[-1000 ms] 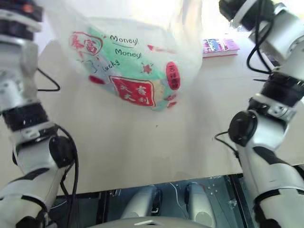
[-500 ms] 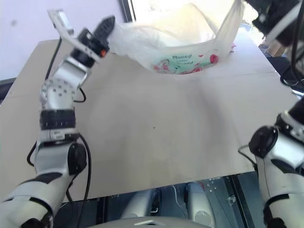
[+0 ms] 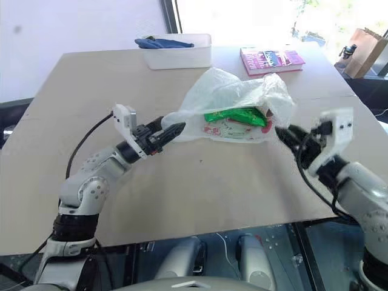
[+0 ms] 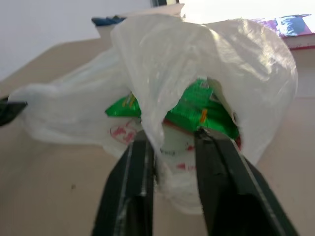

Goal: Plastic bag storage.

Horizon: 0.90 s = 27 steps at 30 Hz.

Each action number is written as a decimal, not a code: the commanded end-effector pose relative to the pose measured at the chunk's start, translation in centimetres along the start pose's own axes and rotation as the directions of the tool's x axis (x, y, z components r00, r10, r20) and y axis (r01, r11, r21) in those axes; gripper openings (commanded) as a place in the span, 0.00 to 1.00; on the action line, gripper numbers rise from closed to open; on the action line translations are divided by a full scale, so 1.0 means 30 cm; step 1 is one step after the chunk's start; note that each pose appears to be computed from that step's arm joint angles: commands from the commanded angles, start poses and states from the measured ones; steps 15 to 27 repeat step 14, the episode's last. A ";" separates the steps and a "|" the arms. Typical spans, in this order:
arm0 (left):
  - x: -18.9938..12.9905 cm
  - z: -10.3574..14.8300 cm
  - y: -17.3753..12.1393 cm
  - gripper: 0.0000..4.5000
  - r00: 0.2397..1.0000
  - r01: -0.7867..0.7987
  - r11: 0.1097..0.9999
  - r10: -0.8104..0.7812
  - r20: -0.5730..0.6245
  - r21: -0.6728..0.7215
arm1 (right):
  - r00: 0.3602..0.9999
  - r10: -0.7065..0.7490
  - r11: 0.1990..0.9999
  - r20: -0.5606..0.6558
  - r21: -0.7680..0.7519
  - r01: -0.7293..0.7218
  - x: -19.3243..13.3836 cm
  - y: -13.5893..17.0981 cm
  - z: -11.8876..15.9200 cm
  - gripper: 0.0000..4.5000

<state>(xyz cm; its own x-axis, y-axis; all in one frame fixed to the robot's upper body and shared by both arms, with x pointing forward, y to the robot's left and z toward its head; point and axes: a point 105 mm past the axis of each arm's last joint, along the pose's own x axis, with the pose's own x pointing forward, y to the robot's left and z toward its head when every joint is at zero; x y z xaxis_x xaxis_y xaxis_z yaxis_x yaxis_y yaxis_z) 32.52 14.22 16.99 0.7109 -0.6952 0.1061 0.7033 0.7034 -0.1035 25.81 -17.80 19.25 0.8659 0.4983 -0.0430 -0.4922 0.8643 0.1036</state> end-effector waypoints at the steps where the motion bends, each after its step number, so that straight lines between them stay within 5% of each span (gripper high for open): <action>1: -0.069 0.018 -0.003 1.00 1.000 0.000 0.998 0.000 0.007 0.070 | 0.998 -0.014 0.978 -0.067 -0.207 0.000 -0.088 -0.019 0.004 0.71; 5: -0.156 -0.038 0.028 1.00 0.997 -0.061 0.993 0.065 -0.042 0.100 | 0.959 -0.029 0.941 -0.280 -0.332 -0.069 -0.234 -0.052 -0.087 0.99; 14: -0.253 -0.034 0.042 1.00 0.990 -0.134 0.988 0.138 -0.043 0.081 | 0.950 -0.056 0.917 -0.306 -0.393 -0.072 -0.303 -0.115 -0.150 0.99; 27: -0.253 -0.034 0.042 1.00 0.990 -0.134 0.988 0.138 -0.043 0.081 | 0.950 -0.056 0.917 -0.306 -0.393 -0.072 -0.303 -0.115 -0.150 0.99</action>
